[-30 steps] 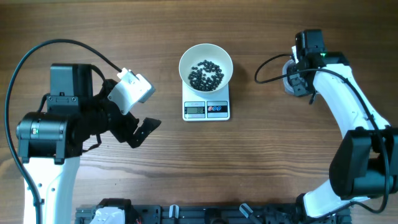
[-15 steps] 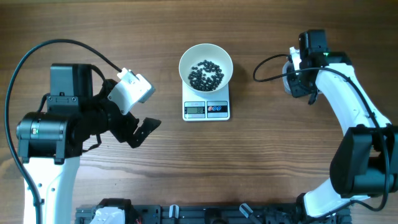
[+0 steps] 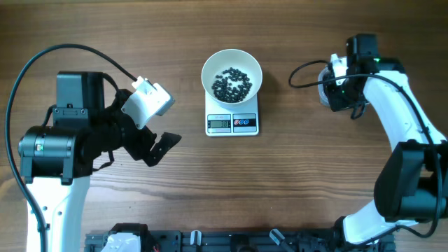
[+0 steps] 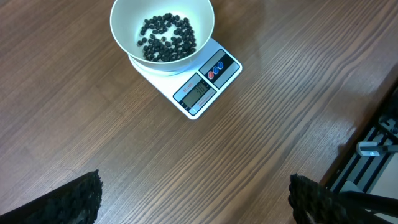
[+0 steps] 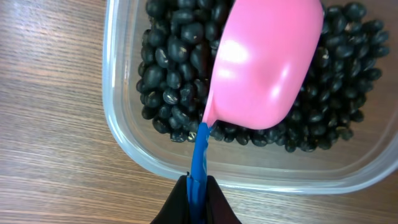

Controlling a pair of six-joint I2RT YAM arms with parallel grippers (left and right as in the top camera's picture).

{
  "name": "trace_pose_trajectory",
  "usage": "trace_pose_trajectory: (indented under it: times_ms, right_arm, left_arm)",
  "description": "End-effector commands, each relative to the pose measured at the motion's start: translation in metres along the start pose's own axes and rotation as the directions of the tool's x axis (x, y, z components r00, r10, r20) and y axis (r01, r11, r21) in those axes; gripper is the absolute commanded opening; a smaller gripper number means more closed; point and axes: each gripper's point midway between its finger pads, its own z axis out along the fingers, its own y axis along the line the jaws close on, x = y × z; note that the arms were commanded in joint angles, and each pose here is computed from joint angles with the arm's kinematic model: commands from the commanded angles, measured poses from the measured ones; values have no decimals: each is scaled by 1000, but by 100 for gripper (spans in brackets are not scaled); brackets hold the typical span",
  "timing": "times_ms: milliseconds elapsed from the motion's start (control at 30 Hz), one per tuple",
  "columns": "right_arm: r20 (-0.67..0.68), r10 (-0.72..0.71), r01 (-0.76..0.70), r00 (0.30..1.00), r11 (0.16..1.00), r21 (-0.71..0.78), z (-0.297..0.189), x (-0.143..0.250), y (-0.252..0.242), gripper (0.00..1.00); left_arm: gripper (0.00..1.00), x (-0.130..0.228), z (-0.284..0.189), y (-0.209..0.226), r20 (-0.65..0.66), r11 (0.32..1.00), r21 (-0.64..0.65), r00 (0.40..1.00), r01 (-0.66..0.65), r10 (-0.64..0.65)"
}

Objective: Scoop item into bowl and weigh 150g on scale
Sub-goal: 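Dip the pink scoop into the black beans and drag to fill it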

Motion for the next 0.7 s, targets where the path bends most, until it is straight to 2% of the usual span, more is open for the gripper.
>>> trace_pose_trajectory:
  times_ms: [0,233,667]
  right_arm:
    - [8,83,-78,997,969,-233,2,0,28,4]
    - [8,238,-209,971,866,-455,-10,-3,32,4]
    - [-96,450,-441,888,772,-457,-9,20,-9,4]
  left_arm:
    - [100,-5,-4,2,16,1000,-6,1000,-14,14]
    - [100,-5,-4,2,16,1000,-6,1000,-14,14]
    - [100,-5,-4,2,16,1000,-6,1000,-14,14]
